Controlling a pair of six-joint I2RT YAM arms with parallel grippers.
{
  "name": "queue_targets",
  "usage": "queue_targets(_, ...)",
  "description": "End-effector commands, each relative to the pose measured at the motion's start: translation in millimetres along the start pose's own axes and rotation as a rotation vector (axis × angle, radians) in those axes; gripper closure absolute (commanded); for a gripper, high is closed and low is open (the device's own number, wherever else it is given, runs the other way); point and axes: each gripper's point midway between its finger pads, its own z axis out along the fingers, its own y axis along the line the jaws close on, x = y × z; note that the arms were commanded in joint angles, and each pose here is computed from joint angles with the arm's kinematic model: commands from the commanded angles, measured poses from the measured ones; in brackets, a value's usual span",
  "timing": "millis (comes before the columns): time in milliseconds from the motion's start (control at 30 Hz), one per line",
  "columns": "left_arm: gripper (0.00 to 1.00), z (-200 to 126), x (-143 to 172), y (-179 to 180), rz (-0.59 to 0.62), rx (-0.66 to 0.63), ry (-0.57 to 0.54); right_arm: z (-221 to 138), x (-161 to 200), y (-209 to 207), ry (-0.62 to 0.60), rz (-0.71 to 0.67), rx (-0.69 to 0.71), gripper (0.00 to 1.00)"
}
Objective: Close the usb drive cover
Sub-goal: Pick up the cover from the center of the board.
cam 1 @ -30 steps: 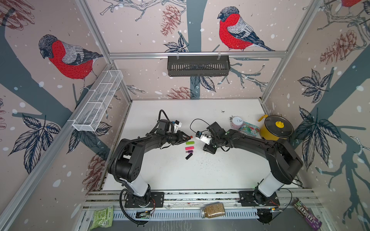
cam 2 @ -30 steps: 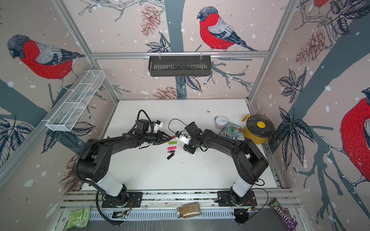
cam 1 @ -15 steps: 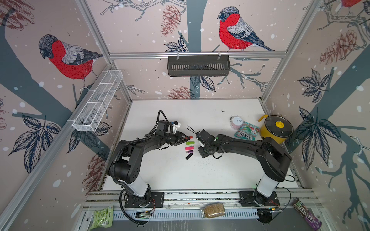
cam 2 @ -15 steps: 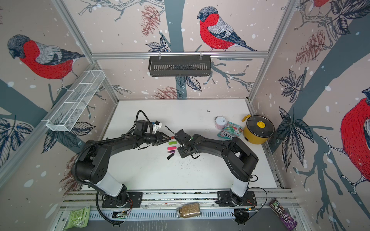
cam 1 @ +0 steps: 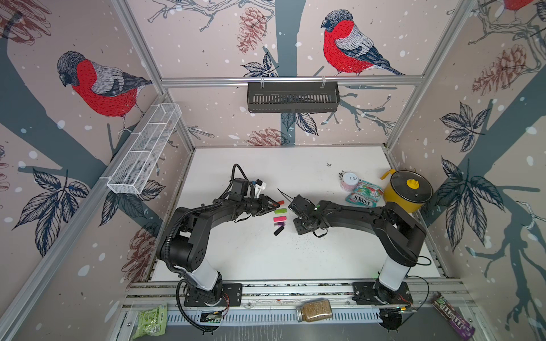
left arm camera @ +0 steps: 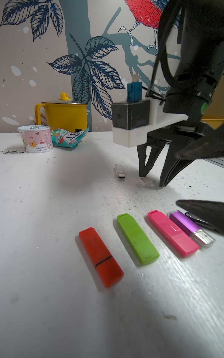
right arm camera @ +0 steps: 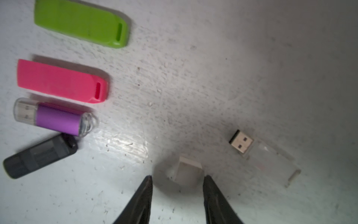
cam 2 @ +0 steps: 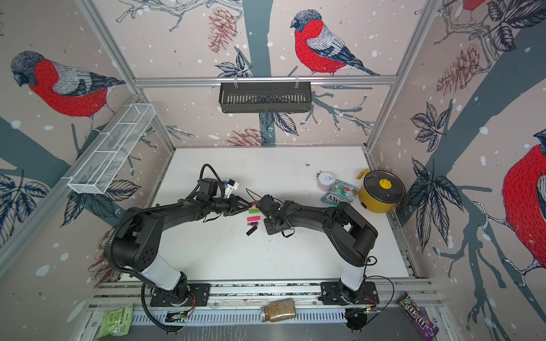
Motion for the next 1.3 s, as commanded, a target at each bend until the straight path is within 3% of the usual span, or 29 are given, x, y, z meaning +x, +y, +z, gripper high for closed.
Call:
queue_targets(0,0.64,-0.6,-4.1,-3.9,0.038,0.017,-0.014,1.2,2.9,-4.1,0.0,0.03,0.019,0.56)
queue_targets(533,0.64,-0.2,-4.0,-2.0,0.034,0.013,-0.017,6.3,1.0,-6.0,0.014,0.059,0.005,0.63)
queue_targets(1067,0.64,0.1,-4.5,-2.0,0.032,0.013,-0.017,6.2,1.2,-4.3,0.031,0.048,-0.007,0.76)
queue_targets(1267,0.64,0.2,-4.4,-2.4,0.032,0.014,-0.015,5.4,8.7,-3.8,0.059,0.043,-0.01,0.7)
